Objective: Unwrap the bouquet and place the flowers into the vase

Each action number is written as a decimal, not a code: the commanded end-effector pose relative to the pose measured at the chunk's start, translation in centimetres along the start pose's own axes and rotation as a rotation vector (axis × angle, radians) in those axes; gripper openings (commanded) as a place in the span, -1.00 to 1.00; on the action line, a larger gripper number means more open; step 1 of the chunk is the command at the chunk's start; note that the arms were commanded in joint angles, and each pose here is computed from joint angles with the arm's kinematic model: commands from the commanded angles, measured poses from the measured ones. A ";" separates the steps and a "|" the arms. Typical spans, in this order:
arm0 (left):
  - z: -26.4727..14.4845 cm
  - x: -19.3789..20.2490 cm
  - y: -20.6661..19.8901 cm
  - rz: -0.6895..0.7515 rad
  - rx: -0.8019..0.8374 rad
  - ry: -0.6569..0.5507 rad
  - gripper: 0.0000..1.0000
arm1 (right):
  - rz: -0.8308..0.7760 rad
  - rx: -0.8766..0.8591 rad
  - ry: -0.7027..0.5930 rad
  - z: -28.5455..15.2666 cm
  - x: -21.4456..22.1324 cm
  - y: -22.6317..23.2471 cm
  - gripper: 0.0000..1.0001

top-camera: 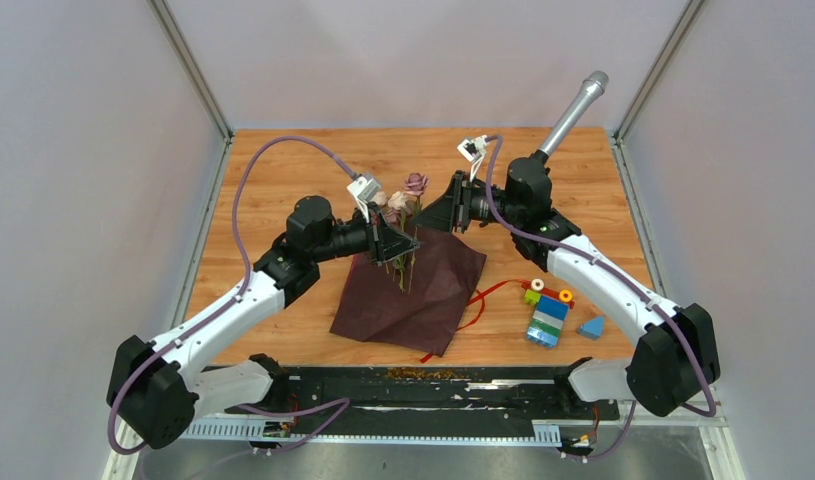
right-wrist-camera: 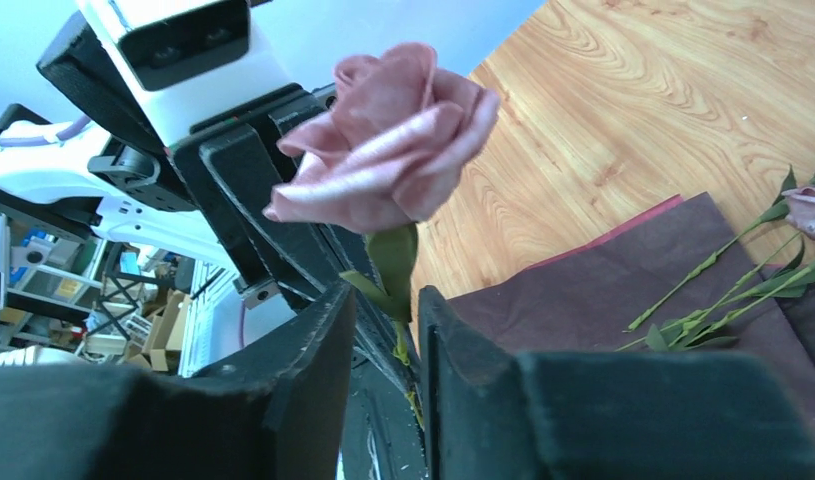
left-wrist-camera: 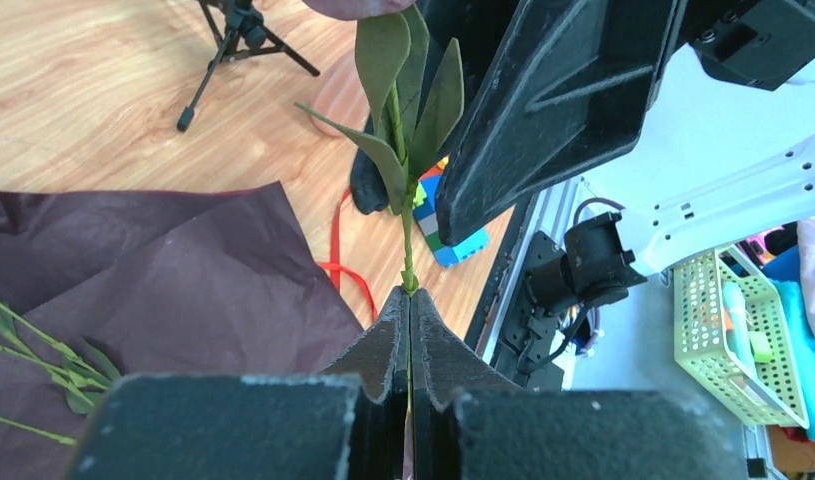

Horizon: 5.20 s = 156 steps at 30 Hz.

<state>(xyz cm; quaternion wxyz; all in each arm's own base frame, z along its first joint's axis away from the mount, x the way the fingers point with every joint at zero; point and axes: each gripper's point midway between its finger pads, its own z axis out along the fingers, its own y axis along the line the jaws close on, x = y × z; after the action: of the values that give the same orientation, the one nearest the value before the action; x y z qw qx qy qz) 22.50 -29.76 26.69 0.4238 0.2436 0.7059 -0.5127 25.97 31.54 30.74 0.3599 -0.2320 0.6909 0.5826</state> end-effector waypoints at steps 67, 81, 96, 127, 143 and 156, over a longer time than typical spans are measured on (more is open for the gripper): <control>-18.9 -3.7 18.6 0.168 -1.120 0.068 1.00 | -0.285 1.450 -0.506 -28.5 -5.5 -17.8 -1.00; -18.5 -3.4 18.5 0.160 -1.092 0.072 0.99 | -0.240 1.504 -0.447 -29.0 -2.6 -19.7 -0.30; -13.0 -2.2 15.7 0.093 -0.807 0.094 0.82 | -0.288 1.493 -0.519 -31.0 -5.9 -11.5 0.40; -1.0 7.2 22.7 -0.113 -0.953 0.249 0.00 | -0.215 0.849 -0.106 -6.3 3.5 -8.7 0.06; 1.3 7.4 27.4 -0.119 -1.035 0.303 -0.32 | -0.206 0.876 -0.095 -7.5 4.5 -8.9 0.05; 1.7 7.6 29.7 -0.108 -1.048 0.326 -0.36 | -0.200 0.880 -0.099 -7.9 4.7 -8.8 0.05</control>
<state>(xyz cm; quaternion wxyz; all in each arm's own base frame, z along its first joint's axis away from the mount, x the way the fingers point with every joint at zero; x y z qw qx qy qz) 40.55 -21.11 3.51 0.3253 0.0316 0.9425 -0.0703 27.82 22.66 21.07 0.4972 -0.1064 0.8377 0.1993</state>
